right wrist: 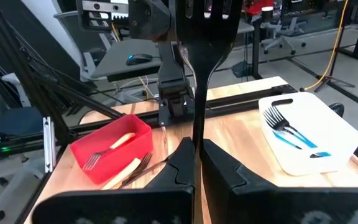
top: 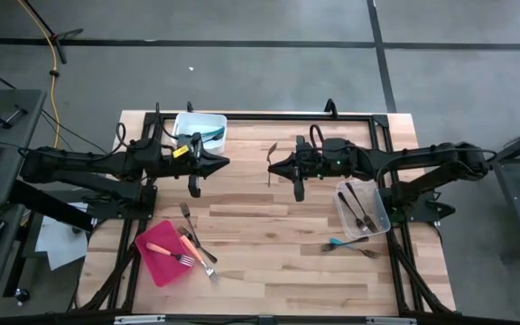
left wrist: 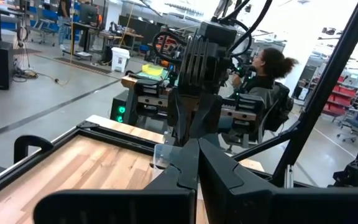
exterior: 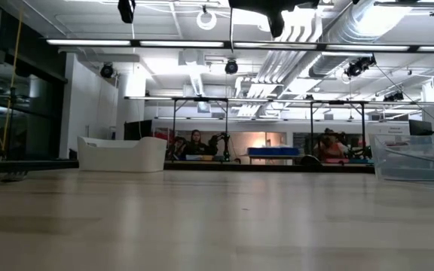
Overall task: Sort silverware by color (type)
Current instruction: Put the black fork into the transparent bin
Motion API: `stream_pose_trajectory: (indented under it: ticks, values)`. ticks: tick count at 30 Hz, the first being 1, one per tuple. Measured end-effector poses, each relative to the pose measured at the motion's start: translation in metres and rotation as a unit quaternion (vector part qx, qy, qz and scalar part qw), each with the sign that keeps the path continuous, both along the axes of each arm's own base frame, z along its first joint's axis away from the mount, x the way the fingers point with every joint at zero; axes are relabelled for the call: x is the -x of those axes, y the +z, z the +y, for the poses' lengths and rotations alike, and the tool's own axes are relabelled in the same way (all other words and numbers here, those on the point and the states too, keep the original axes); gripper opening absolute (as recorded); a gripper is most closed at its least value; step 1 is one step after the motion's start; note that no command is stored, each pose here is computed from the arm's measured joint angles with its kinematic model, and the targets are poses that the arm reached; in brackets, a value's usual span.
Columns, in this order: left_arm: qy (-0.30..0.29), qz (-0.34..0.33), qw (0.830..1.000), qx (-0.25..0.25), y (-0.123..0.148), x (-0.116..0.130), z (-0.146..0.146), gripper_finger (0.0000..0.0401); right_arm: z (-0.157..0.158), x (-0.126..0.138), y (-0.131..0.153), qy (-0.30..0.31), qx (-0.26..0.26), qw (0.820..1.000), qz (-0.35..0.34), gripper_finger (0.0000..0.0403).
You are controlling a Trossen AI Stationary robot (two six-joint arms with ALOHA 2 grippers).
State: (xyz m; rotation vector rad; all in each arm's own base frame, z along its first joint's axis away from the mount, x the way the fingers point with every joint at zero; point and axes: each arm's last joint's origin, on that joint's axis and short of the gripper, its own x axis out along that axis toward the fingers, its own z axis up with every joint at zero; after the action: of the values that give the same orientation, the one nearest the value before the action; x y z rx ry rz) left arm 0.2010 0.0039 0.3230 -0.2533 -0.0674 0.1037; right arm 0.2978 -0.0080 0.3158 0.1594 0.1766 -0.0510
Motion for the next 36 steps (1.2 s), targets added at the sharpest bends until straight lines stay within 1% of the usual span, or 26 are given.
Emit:
stream_pose_trajectory:
  ticks: [9,12,14,17,19,21,24,27,30,32,36]
  values:
    - [0.000,0.000,1.000,0.000,0.000,0.000,0.000,0.0000,0.000,0.000,-0.001,0.000,-0.001,1.000,0.003,0.0000]
    - [0.000,0.001,1.000,0.000,0.000,0.000,0.000,0.0000,0.000,0.001,-0.003,-0.012,-0.023,1.000,0.015,0.0000]
    - [0.000,0.001,1.000,0.000,0.000,0.000,0.000,0.0000,-0.001,0.003,-0.009,-0.029,-0.042,0.998,0.046,0.0000]
    - [0.000,0.001,1.000,0.000,0.000,0.000,0.000,0.0000,-0.001,0.016,-0.020,-0.052,-0.068,0.987,0.133,0.0000]
    - [0.000,0.002,1.000,0.000,0.000,0.000,0.000,0.0000,-0.001,0.029,-0.027,-0.075,-0.093,0.973,0.198,0.0000]
    - [0.001,0.002,1.000,0.000,0.000,0.000,0.000,0.0000,0.000,0.044,-0.035,-0.100,-0.118,0.950,0.272,0.0000]
    - [0.003,0.002,1.000,0.000,0.000,0.000,0.000,0.0000,0.004,0.070,-0.045,-0.136,-0.148,0.904,0.378,0.0000]
    - [0.006,0.003,1.000,-0.002,0.000,0.000,0.000,0.0000,0.010,0.097,-0.051,-0.176,-0.156,0.848,0.475,0.0000]
    - [0.006,0.005,1.000,-0.013,-0.001,0.000,0.000,0.0000,0.015,0.119,-0.051,-0.211,-0.153,0.805,0.533,0.0000]
    - [0.006,0.007,1.000,-0.013,-0.001,0.000,0.000,0.0000,0.018,0.128,-0.049,-0.222,-0.155,0.791,0.549,0.0000]
    - [0.007,0.007,1.000,-0.013,-0.001,0.000,0.000,0.0000,0.022,0.139,-0.046,-0.230,-0.159,0.782,0.558,0.0000]
